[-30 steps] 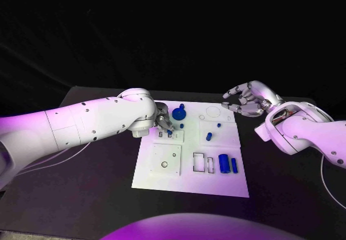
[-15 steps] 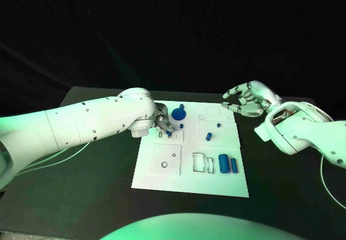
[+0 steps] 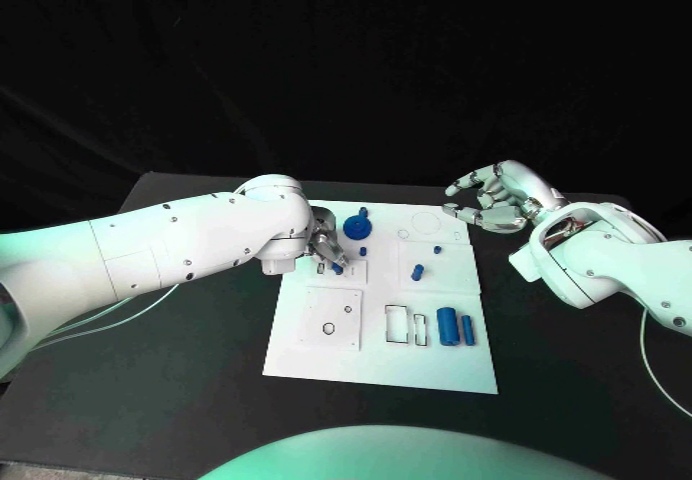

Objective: Assemble the parts on the task board

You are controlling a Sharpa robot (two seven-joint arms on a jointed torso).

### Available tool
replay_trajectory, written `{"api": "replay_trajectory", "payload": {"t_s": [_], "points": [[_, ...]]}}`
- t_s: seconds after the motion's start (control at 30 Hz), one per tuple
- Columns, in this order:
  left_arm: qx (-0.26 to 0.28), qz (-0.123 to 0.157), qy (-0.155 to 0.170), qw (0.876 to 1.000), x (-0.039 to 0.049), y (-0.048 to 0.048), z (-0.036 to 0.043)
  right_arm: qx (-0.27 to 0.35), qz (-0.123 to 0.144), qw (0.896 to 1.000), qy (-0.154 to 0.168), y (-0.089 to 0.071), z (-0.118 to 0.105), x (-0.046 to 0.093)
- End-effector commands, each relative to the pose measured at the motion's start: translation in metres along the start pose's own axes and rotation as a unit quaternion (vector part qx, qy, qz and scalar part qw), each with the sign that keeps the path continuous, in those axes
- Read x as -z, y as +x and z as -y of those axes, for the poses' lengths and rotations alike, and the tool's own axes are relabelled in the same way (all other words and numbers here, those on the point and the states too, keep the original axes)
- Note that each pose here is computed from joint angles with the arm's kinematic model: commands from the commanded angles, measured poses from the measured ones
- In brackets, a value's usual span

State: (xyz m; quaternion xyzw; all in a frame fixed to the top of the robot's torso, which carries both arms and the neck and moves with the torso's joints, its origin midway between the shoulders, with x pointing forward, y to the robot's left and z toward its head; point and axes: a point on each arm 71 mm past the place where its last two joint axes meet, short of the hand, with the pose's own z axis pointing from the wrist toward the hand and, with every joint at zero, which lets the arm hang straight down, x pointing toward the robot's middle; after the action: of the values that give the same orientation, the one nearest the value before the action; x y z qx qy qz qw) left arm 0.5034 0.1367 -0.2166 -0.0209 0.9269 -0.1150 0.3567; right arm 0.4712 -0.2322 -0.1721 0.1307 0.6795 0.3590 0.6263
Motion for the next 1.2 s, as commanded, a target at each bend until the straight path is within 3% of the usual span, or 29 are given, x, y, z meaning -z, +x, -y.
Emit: {"api": "replay_trajectory", "payload": {"t_s": [0.03, 1.2], "points": [[-0.013, -0.016, -0.003, 1.000, -0.0006, 0.0044, 0.0005, 0.004, -0.005, 1.000, -0.004, 0.0012, -0.0006, 0.0000], [-0.001, -0.023, -0.007, 1.000, -0.0026, 0.0045, 0.0008, 0.005, -0.004, 1.000, -0.002, 0.0008, 0.0006, 0.0000]]}}
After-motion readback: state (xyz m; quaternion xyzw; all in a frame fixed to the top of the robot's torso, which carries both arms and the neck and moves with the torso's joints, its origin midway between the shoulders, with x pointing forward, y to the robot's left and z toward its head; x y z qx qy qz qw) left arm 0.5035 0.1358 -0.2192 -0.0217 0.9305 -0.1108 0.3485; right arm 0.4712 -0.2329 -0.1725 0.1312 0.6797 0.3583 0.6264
